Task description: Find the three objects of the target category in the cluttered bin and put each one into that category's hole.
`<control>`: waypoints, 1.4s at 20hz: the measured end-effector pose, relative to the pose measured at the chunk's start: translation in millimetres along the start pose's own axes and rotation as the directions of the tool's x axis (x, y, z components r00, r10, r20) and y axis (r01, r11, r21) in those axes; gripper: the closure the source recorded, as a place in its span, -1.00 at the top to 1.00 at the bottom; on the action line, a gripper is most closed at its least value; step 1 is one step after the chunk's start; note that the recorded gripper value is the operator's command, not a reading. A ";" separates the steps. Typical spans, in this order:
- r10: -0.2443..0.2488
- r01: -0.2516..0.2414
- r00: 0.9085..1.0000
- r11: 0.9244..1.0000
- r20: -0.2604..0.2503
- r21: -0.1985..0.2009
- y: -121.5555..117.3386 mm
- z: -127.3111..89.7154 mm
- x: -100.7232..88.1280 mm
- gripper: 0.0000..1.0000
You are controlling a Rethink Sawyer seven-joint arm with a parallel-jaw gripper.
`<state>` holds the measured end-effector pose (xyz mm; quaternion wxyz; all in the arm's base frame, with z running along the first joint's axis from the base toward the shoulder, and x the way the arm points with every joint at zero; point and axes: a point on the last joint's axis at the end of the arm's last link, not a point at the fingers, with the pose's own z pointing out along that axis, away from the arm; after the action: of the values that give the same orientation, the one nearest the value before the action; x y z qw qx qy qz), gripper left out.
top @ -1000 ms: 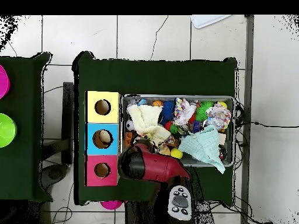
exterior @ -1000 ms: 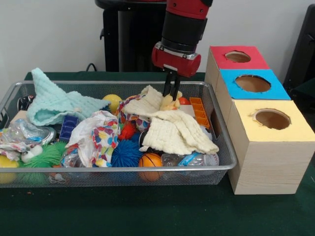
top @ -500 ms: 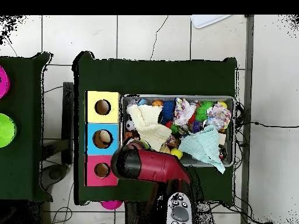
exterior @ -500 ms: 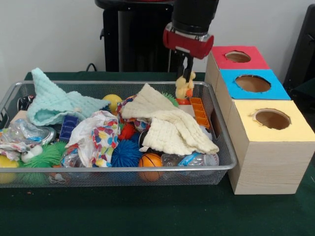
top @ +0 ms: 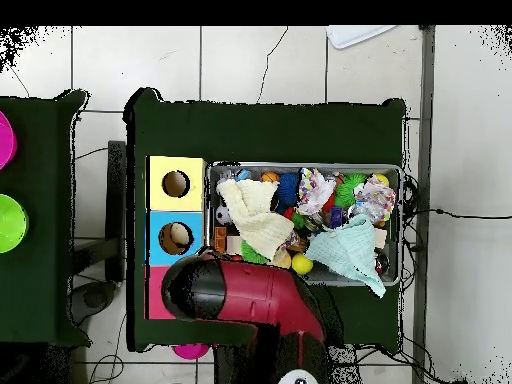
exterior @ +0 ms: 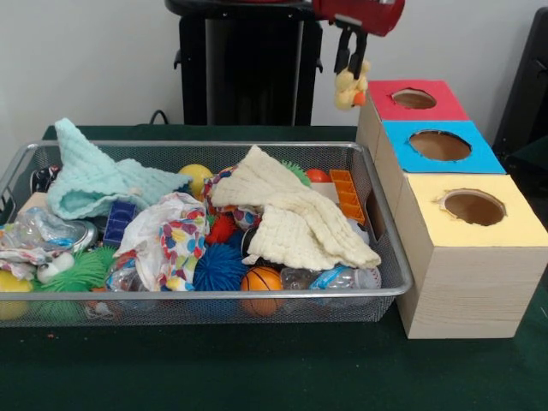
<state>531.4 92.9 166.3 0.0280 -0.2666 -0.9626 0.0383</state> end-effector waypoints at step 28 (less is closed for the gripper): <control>-0.100 0.095 0.990 0.994 -0.101 -0.047 52.5 -9.1 123.0 -1.00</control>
<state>453.5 201.7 174.8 0.0740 -0.2214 -0.9724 0.0026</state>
